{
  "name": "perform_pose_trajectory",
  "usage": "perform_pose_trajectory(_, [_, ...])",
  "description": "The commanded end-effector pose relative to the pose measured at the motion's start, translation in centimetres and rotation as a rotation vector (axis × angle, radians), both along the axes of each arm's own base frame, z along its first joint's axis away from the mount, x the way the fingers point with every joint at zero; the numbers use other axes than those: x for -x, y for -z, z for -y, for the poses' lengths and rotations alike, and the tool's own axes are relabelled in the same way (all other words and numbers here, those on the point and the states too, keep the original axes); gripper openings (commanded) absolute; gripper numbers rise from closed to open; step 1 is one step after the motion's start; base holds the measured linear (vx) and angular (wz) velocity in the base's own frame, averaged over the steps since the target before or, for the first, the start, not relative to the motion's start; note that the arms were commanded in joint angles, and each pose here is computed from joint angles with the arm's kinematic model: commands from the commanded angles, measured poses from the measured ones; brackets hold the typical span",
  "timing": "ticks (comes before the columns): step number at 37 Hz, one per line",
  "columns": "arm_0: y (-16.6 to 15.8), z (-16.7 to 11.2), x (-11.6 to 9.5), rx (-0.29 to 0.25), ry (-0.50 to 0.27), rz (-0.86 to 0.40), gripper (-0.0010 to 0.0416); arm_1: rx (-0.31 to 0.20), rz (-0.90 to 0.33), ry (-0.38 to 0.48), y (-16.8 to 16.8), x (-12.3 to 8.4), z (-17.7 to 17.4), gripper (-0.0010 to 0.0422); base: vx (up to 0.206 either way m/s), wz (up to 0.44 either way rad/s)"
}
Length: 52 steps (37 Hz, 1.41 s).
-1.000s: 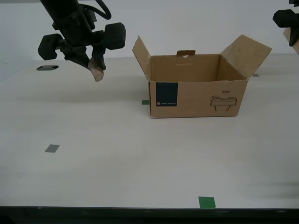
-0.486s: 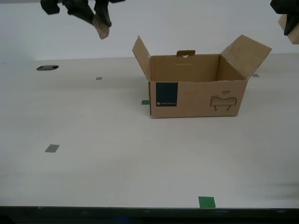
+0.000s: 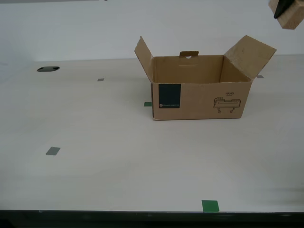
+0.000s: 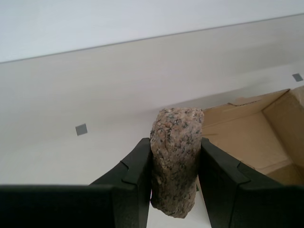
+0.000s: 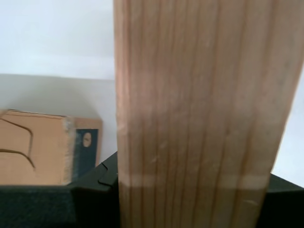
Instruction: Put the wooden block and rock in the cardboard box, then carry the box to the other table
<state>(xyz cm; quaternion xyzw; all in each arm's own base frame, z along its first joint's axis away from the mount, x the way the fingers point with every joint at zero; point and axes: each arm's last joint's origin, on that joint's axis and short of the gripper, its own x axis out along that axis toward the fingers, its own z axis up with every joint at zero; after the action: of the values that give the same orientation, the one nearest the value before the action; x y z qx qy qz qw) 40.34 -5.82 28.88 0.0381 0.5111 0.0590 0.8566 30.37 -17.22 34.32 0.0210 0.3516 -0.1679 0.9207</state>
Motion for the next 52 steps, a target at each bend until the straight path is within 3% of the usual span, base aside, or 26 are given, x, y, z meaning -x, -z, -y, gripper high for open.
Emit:
perform_pose_trajectory(1, [-1.7, -0.8, 0.9, -0.001, -0.018, 0.032, -0.0001, 0.001, 0.026, 0.012, -0.7, -0.1, 0.0, -0.0001, 0.000, 0.000])
perform_pose_trajectory(18, [-8.2, -6.1, 5.0, 0.003, -0.145, 0.205, -0.0001, 0.044, 0.141, 0.019, -3.9, -0.4, -0.1, -0.0001, 0.000, 0.000])
perform_pose_trajectory(29, [-10.6, -8.7, 7.4, -0.010, -0.212, 0.265, -0.0001, 0.060, 0.223, 0.037, -6.5, -0.3, -0.3, -0.0001, 0.000, 0.000])
perform_pose_trajectory(38, [-11.6, -9.4, 8.7, -0.016, -0.231, 0.281, -0.0001, 0.103, 0.219, 0.124, -7.8, -2.1, 0.9, -0.0001, 0.000, 0.000])
perform_pose_trajectory(44, [-12.0, -9.5, 9.6, -0.018, -0.235, 0.268, -0.0001, 0.092, 0.198, 0.189, -8.1, -4.0, 2.2, -0.0001, 0.000, 0.000])
perform_pose_trajectory(52, [-13.0, -9.4, 10.7, -0.018, -0.236, 0.301, -0.0001, 0.117, 0.145, 0.366, -6.7, -6.8, 4.4, -0.0001, 0.000, 0.000])
